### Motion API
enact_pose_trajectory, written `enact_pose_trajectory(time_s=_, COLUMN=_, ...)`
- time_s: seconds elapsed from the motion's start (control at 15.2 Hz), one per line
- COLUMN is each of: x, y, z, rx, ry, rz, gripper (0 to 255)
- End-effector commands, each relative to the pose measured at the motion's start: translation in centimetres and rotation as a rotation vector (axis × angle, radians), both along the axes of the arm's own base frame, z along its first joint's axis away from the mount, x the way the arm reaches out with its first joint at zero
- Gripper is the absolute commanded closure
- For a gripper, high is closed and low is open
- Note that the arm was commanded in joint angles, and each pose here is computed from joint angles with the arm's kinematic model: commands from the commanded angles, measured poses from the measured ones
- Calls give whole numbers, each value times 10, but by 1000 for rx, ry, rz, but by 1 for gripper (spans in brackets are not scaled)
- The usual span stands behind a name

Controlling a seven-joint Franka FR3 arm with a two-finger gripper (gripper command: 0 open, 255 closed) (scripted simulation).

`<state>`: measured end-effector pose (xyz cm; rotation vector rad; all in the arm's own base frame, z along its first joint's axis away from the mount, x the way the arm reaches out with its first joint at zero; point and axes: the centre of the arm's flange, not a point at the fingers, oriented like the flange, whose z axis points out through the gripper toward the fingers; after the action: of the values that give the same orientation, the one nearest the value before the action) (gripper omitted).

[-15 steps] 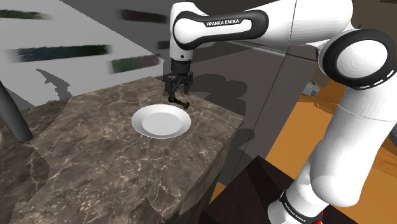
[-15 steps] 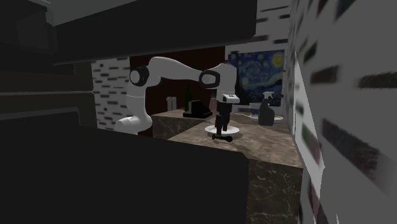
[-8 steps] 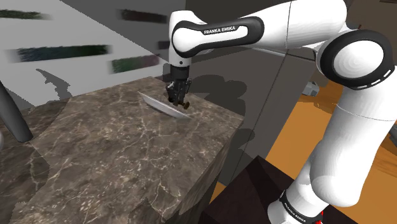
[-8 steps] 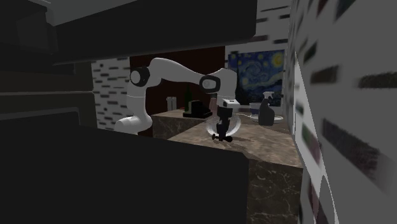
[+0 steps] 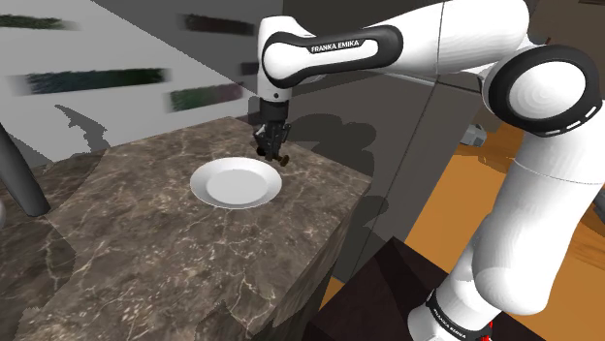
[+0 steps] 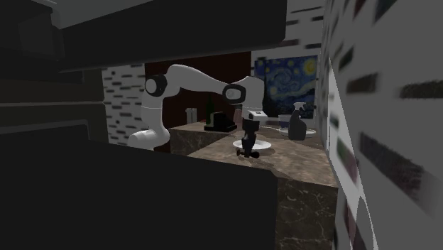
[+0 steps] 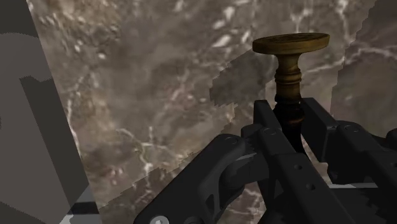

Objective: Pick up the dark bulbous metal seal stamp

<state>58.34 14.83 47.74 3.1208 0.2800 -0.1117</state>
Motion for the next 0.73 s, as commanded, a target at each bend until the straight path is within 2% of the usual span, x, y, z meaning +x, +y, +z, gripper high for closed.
enact_pose_trajectory(time_s=0.0, x=-1, y=0, z=4, rx=0, ry=3, rz=1, gripper=255)
enact_pose_trajectory(time_s=0.66, x=-1, y=0, z=57, rx=0, ry=3, rz=1, gripper=255)
